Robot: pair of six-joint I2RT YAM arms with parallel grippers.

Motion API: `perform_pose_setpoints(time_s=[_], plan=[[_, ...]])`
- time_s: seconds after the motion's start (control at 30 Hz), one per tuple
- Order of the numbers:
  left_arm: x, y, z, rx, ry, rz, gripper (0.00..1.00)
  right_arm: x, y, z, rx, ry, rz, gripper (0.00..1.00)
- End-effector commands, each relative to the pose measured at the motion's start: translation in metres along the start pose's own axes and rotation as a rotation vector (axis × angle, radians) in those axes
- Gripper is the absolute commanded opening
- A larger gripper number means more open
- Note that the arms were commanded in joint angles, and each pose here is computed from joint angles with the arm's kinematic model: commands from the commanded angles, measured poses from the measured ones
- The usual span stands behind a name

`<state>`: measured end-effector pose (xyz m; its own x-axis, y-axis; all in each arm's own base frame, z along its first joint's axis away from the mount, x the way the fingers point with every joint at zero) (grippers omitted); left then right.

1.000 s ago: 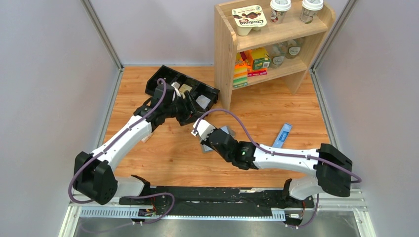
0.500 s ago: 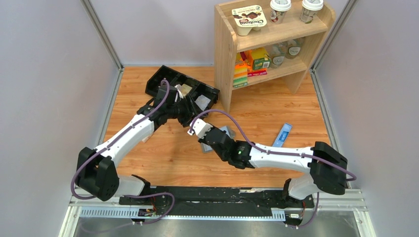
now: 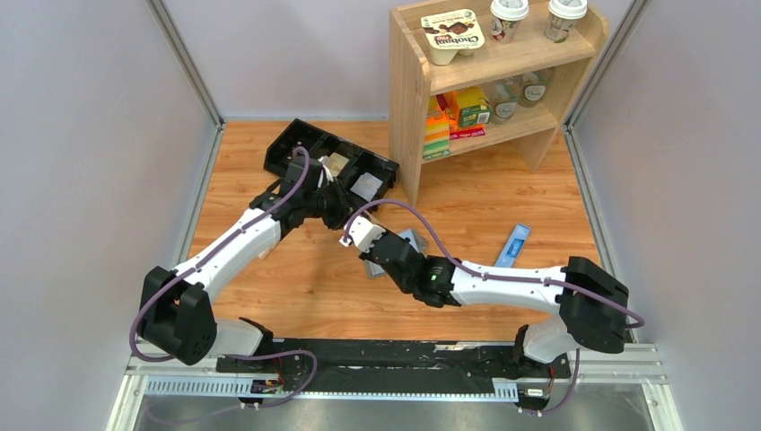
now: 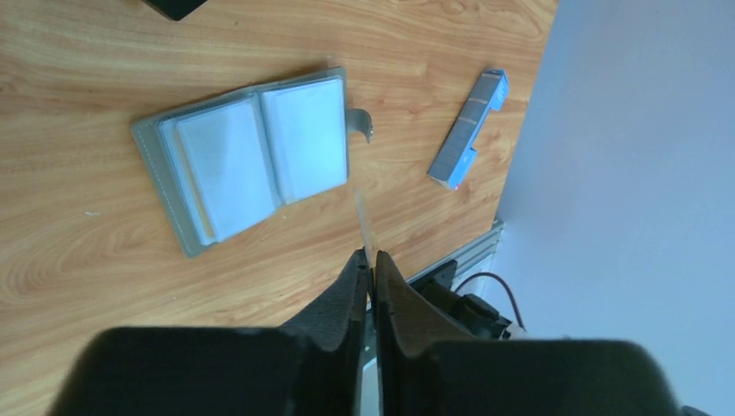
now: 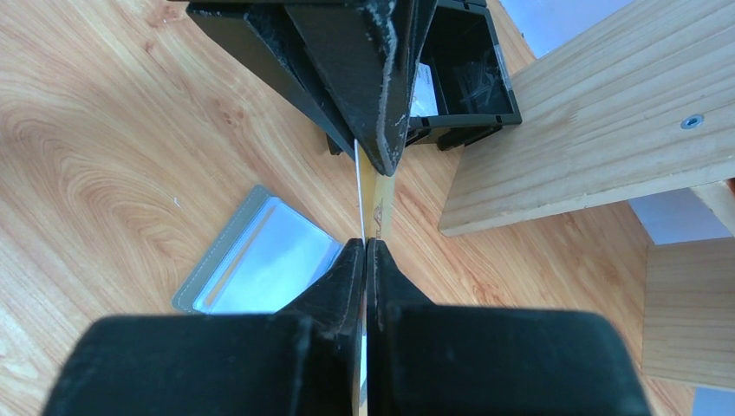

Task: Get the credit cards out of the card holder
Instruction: Place the credit card in the storage box.

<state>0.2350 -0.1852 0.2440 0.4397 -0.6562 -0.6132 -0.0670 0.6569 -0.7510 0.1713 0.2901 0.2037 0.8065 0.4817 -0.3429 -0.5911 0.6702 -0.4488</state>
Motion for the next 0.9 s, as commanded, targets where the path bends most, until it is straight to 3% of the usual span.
perform_pose_setpoints(time_s=[0.0, 0.1, 0.23, 0.33, 0.47, 0.6, 0.77, 0.87], plan=[[-0.005, -0.005, 0.002, 0.067, -0.048, -0.060, 0.04, 0.002, -0.001, 0.017, 0.071, -0.057, -0.011, 0.00], [-0.008, -0.003, 0.006, 0.150, -0.078, -0.063, 0.00, 0.000, -0.005, 0.016, 0.132, -0.052, 0.010, 0.11], [-0.013, 0.009, 0.018, 0.249, -0.134, -0.033, 0.00, -0.005, -0.014, 0.011, 0.238, -0.043, 0.088, 0.51], [-0.015, 0.024, 0.025, 0.326, -0.208, -0.016, 0.00, -0.007, -0.024, 0.005, 0.333, -0.014, 0.139, 0.74], [-0.022, 0.045, 0.042, 0.421, -0.340, 0.001, 0.00, -0.015, -0.032, -0.005, 0.468, 0.014, 0.178, 0.91], [-0.034, 0.062, 0.071, 0.505, -0.458, 0.061, 0.00, -0.023, -0.042, -0.013, 0.586, 0.009, 0.184, 1.00], [-0.042, 0.076, 0.115, 0.629, -0.563, 0.129, 0.00, -0.028, -0.050, -0.017, 0.604, 0.006, 0.174, 1.00], [-0.032, 0.089, 0.141, 0.675, -0.563, 0.129, 0.00, -0.031, -0.052, -0.017, 0.596, 0.009, 0.175, 1.00]])
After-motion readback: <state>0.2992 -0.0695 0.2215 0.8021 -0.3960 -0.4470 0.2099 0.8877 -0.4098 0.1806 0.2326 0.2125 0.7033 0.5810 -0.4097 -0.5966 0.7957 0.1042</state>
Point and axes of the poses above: each gripper's point midway between its finger pads, its own x axis out along the fingers, its own y axis along the line the jaws close on, z = x × y, the point moved 10 cm from there along -x, back along the fingers, and after that the axes turned 3 degrees about x, right-handed, at the moved point
